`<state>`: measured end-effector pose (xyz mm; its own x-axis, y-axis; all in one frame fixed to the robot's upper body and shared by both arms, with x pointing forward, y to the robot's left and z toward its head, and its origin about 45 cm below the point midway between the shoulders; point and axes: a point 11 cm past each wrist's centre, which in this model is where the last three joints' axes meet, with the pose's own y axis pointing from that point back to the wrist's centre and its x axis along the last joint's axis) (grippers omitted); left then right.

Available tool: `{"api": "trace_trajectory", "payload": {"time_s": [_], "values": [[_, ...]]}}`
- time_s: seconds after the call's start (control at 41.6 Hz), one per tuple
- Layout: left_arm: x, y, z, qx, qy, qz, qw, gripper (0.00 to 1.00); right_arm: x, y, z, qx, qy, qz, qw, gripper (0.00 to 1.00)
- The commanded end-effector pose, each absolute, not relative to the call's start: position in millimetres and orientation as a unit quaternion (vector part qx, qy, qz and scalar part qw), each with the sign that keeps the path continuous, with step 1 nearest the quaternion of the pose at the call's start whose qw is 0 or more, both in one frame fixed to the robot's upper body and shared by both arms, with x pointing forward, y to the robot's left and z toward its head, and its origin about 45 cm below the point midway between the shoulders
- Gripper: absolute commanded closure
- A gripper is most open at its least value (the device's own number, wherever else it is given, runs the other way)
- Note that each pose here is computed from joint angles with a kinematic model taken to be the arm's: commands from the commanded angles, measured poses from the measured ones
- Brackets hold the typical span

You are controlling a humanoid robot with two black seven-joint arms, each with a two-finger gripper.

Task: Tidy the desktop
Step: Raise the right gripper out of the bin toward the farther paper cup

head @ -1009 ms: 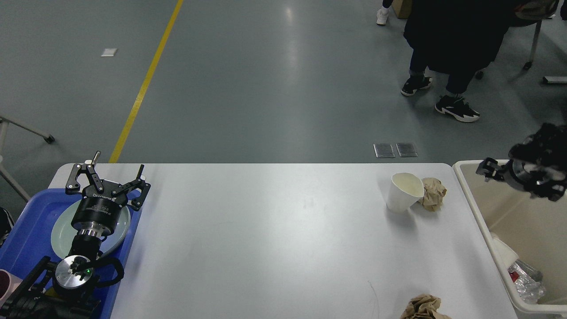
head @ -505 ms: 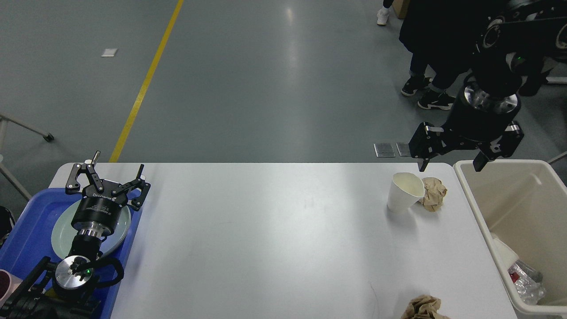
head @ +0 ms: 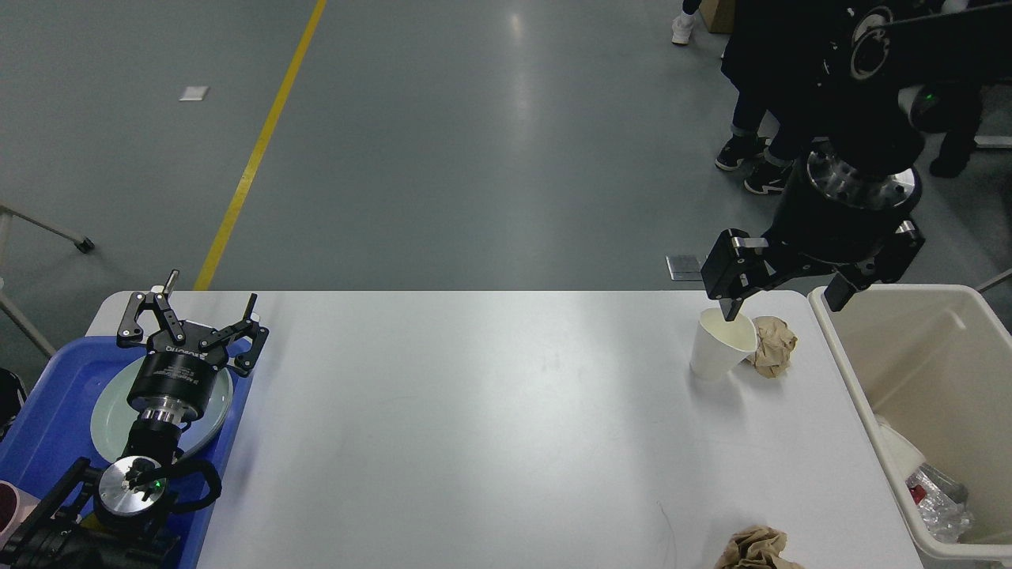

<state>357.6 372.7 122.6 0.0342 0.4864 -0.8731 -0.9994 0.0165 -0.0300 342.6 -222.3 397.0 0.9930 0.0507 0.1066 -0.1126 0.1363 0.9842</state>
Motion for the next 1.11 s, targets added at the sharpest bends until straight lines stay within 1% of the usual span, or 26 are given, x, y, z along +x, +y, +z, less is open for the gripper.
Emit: {"api": "trace_trajectory", "payload": {"time_s": [0.0,0.144,0.361,0.553,0.745,0.841,1.009,1.058,1.082], "values": [[358,373,123,-0.365,0.352,0.599,0.620,0.04,334,-217,408,0.659,-0.033,0.067,0.749,0.00],[358,373,123,-0.365,0.352,0.599,0.620,0.04,333,-212,420,0.663,-0.047,0.077,0.743,0.00],[358,373,123,-0.365,0.352,0.599,0.620,0.04,350,-215,426,0.660,-0.097,0.101,0.738,0.00],[358,373,123,-0.365,0.352,0.599,0.620,0.04,369,-221,411,0.663,-0.118,0.093,0.733,0.00],[358,373,123,-0.365,0.352,0.599,0.620,0.04,407,-238,378,0.700,-0.205,0.010,0.683,0.00],[358,373,123,-0.365,0.352,0.599,0.620,0.04,424,-252,348,0.709,-0.238,-0.039,0.663,0.00],[358,373,123,-0.365,0.352,0.599,0.620,0.04,437,-272,292,0.728,-0.290,-0.127,0.607,0.00],[358,373,123,-0.365,0.352,0.599,0.620,0.04,438,-280,273,0.727,-0.304,-0.147,0.598,0.00],[358,373,123,-0.365,0.352,0.599,0.620,0.04,437,-290,254,0.719,-0.317,-0.162,0.597,0.00]]}}
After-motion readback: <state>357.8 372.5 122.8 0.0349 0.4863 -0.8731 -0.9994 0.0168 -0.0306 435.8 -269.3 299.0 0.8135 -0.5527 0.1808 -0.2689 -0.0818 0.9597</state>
